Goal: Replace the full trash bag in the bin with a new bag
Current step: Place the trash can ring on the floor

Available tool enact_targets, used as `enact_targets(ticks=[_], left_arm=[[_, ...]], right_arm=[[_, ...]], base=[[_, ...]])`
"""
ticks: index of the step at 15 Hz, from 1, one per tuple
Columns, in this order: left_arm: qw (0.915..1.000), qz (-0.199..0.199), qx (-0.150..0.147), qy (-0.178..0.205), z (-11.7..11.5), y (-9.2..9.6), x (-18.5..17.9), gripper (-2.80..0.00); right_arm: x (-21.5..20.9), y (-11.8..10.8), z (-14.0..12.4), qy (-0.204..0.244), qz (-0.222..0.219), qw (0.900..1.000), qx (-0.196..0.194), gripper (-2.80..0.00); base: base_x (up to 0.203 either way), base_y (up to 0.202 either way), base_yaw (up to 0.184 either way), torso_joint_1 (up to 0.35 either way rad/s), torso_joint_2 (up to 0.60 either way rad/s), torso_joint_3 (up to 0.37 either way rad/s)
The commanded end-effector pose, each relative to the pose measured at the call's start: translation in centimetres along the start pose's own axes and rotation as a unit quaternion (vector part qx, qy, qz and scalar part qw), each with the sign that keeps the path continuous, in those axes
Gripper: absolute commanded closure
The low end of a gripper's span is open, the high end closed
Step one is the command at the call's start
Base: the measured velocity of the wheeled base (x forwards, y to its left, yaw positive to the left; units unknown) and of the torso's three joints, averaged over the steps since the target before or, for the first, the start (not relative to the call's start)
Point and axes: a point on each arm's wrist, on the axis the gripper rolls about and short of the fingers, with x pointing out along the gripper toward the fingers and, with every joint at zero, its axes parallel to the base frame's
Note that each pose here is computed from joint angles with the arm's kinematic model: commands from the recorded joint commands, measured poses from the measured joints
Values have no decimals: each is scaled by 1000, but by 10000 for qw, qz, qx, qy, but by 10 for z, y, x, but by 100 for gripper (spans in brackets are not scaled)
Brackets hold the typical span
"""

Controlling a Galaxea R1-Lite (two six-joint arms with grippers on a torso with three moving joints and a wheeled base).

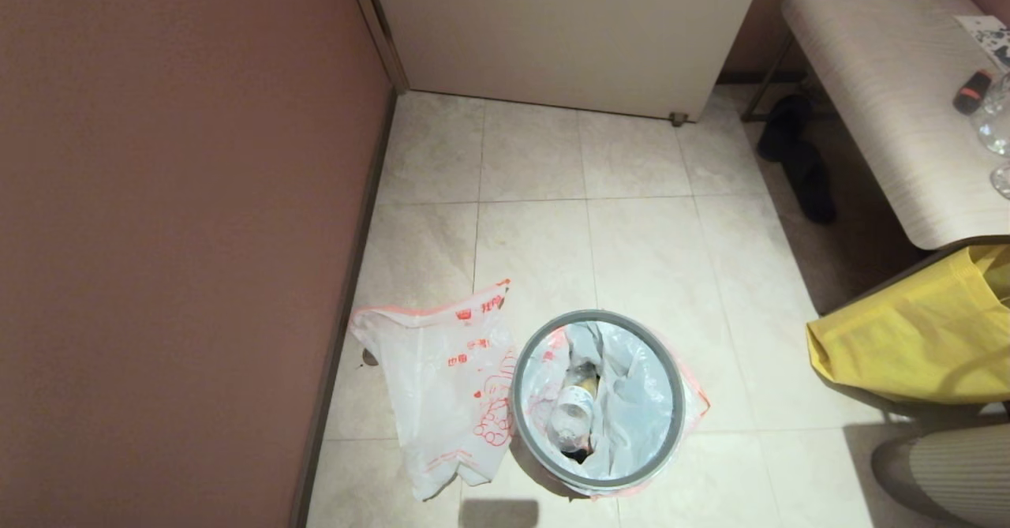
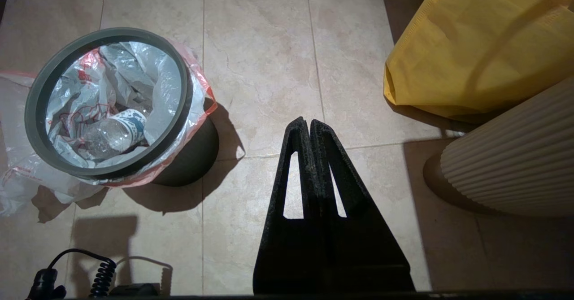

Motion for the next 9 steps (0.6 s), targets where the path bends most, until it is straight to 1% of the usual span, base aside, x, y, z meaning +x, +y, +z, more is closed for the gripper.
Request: enact_targets(ticks=[1,9], left_arm=[[10000,4,-1,-4,0,0,0,0],[10000,6,-1,-4,0,0,0,0]], right_arm=[[0,0,0,3,0,10000,2,0],[0,0,0,3,0,10000,2,0]], base=[[0,0,0,0,0,0],[0,0,0,0,0,0]])
